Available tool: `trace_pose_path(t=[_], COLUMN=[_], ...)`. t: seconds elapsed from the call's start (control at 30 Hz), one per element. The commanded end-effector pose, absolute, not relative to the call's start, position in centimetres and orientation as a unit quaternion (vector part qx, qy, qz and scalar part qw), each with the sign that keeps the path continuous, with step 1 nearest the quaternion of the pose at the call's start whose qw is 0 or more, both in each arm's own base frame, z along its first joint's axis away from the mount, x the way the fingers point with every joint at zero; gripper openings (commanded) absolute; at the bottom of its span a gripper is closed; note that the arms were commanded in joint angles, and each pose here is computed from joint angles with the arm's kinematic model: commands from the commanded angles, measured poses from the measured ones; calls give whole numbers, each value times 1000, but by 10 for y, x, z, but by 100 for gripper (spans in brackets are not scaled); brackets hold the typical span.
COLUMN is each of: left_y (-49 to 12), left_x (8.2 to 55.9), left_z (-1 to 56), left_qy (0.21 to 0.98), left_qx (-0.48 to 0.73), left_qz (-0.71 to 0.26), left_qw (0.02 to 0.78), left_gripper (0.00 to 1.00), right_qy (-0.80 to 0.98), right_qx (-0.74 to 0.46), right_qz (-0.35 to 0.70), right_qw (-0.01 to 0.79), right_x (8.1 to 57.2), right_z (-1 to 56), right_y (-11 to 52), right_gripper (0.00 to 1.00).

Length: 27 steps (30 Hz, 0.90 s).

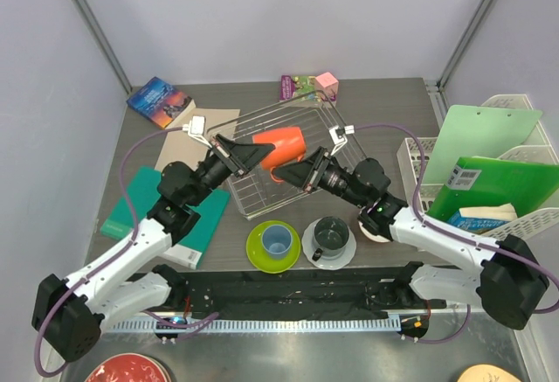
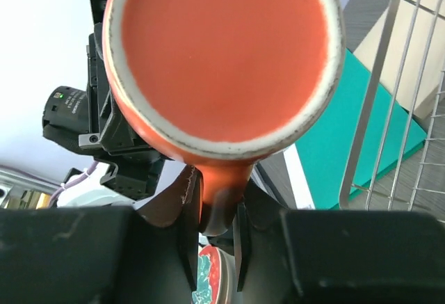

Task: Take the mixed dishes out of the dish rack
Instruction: Pick up the cup from the dish rack, then place the cup at the center of the board.

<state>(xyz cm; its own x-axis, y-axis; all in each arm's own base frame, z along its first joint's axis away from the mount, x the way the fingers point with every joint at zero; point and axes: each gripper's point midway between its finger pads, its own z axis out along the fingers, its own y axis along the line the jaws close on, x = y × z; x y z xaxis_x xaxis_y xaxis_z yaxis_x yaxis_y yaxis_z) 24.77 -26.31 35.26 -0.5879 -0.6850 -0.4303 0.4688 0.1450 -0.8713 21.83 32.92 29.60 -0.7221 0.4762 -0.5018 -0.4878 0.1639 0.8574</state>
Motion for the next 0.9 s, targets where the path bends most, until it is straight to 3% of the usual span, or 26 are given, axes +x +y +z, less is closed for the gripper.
trace_pose_path(t=[0.0, 0.03, 0.07, 0.17, 0.37, 0.6, 0.67, 0.73, 0.87], left_y=[-263, -264, -267, -272, -280, -312, -335, -354, -408], left_x=[262, 263, 263, 273, 292, 320, 330, 333, 325], left_z=[332, 341, 343, 345, 378, 402, 364, 371, 330], left_qy=[644, 644, 652, 697, 713, 736, 784, 791, 829], left_qx=[-98, -91, -83, -57, -23, 19, 39, 69, 149], left_qz=[-605, -604, -599, -550, -513, -493, -455, -438, -354], left_qw=[457, 461, 458, 456, 479, 463, 420, 421, 406], left_gripper=[0, 0, 0, 0, 0, 0, 0, 0, 0], right_qy=[651, 674, 691, 746, 786, 745, 723, 714, 700], right_qx=[-38, -38, -28, -21, 14, 166, 186, 202, 231], right_qz=[621, 598, 576, 487, 355, 255, 265, 257, 232], right_qw=[435, 433, 437, 454, 507, 594, 610, 619, 635], right_x=[222, 226, 232, 245, 251, 242, 233, 227, 216], right_z=[302, 291, 284, 267, 260, 276, 289, 297, 317], right_y=[323, 321, 318, 301, 239, 136, 120, 105, 76], right_gripper=[23, 46, 77, 98, 100, 100, 99, 99, 98])
